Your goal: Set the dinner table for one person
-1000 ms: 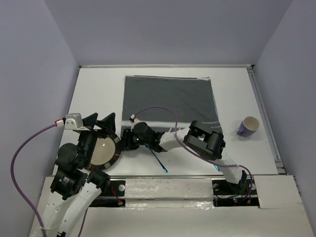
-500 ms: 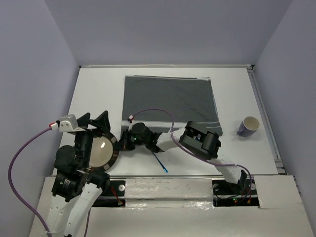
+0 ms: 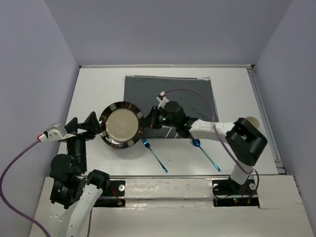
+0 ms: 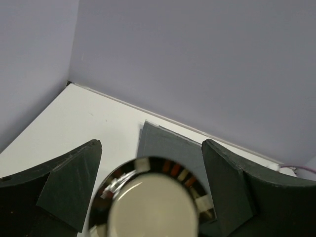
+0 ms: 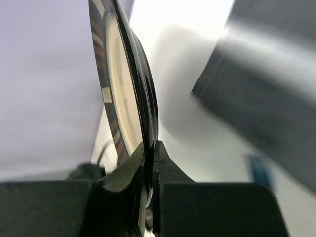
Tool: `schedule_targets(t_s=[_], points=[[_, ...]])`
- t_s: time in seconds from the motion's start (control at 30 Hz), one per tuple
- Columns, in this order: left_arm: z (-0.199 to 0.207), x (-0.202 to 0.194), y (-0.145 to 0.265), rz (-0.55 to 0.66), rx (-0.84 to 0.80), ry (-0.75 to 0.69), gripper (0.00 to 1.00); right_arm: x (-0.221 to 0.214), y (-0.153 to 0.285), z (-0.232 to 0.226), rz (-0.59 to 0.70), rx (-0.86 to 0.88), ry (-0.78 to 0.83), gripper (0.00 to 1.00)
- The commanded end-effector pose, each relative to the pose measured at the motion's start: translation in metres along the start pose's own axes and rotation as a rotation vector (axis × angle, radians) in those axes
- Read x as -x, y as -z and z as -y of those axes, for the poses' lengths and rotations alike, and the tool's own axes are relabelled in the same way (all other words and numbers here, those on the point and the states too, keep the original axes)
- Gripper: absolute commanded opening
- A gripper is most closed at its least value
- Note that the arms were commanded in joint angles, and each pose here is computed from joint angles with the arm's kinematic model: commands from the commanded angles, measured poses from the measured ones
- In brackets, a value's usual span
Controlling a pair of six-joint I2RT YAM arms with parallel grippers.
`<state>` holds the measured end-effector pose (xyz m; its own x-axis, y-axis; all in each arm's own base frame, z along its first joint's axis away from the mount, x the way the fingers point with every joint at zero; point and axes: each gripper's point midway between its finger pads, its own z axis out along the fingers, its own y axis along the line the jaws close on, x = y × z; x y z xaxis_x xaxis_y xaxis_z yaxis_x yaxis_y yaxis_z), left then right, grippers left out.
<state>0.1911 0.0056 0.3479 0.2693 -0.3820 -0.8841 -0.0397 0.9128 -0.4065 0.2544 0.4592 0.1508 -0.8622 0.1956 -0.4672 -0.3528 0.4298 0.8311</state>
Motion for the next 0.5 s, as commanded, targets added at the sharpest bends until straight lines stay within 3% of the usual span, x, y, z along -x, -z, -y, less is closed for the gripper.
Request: schedule_targets(t_s=[0.0,0.13,0.47], points=[[0.006,0.003,-0.005,0.006,-0.018,-0.004,0.94,0.118,0.063,-0.047,0.337,0.177,0.052,0.00],[0.010,-0.003,-0.008,-0.016,-0.034,-0.011,0.94,0.163,0.098,0.012,0.440,0.055,0.022,0.00],[0.013,-0.009,-0.012,-0.039,-0.046,-0.019,0.93,0.201,0.121,0.082,0.469,-0.045,-0.044,0.00]])
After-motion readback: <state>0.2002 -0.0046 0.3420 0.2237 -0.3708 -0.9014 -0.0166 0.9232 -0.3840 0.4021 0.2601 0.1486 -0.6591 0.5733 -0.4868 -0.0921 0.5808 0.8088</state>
